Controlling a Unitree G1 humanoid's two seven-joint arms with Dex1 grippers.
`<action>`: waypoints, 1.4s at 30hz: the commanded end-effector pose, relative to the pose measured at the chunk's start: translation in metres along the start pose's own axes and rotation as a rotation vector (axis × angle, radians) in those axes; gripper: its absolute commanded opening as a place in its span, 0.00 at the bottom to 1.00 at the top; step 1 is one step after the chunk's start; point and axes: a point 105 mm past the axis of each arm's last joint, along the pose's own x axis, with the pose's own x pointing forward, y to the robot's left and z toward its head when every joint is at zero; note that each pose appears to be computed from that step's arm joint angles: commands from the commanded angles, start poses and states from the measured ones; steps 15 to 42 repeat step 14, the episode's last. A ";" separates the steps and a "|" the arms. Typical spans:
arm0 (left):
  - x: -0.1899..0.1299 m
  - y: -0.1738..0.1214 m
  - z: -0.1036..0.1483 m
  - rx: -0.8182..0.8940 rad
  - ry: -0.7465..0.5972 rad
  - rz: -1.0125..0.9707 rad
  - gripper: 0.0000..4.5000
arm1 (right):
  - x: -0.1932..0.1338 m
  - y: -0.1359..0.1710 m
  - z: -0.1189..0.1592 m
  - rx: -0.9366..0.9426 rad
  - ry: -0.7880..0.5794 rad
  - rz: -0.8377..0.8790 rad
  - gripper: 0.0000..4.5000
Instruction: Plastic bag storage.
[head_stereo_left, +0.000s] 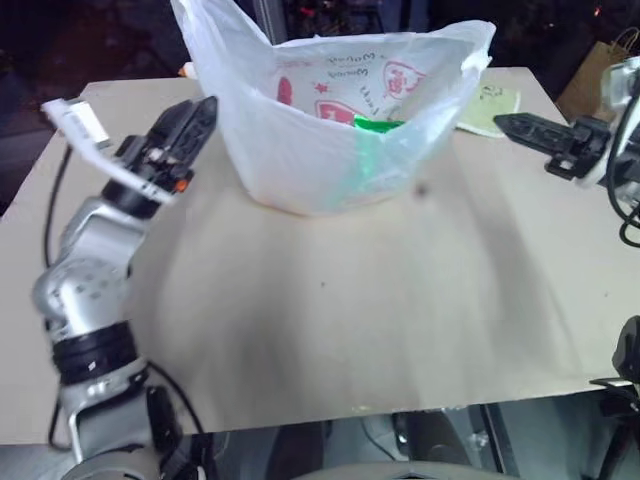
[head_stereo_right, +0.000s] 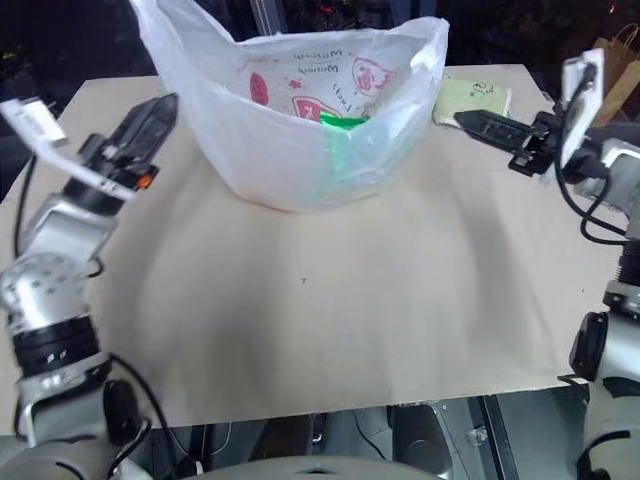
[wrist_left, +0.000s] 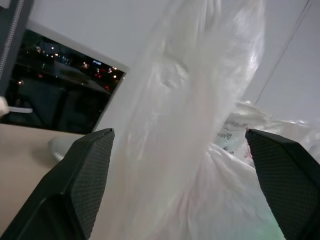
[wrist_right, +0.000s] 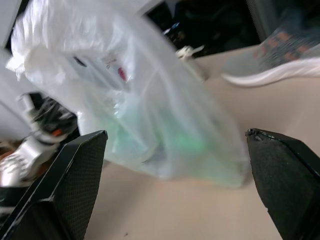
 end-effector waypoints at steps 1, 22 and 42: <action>-0.051 0.008 -0.035 0.050 0.214 0.098 0.99 | -0.033 -0.020 -0.035 -0.098 0.118 -0.130 1.00; -0.127 -0.016 -0.137 0.145 0.564 0.258 0.99 | -0.067 -0.030 -0.127 -0.337 0.180 -0.149 1.00; -0.127 -0.016 -0.137 0.145 0.564 0.258 0.99 | -0.067 -0.030 -0.127 -0.337 0.180 -0.149 1.00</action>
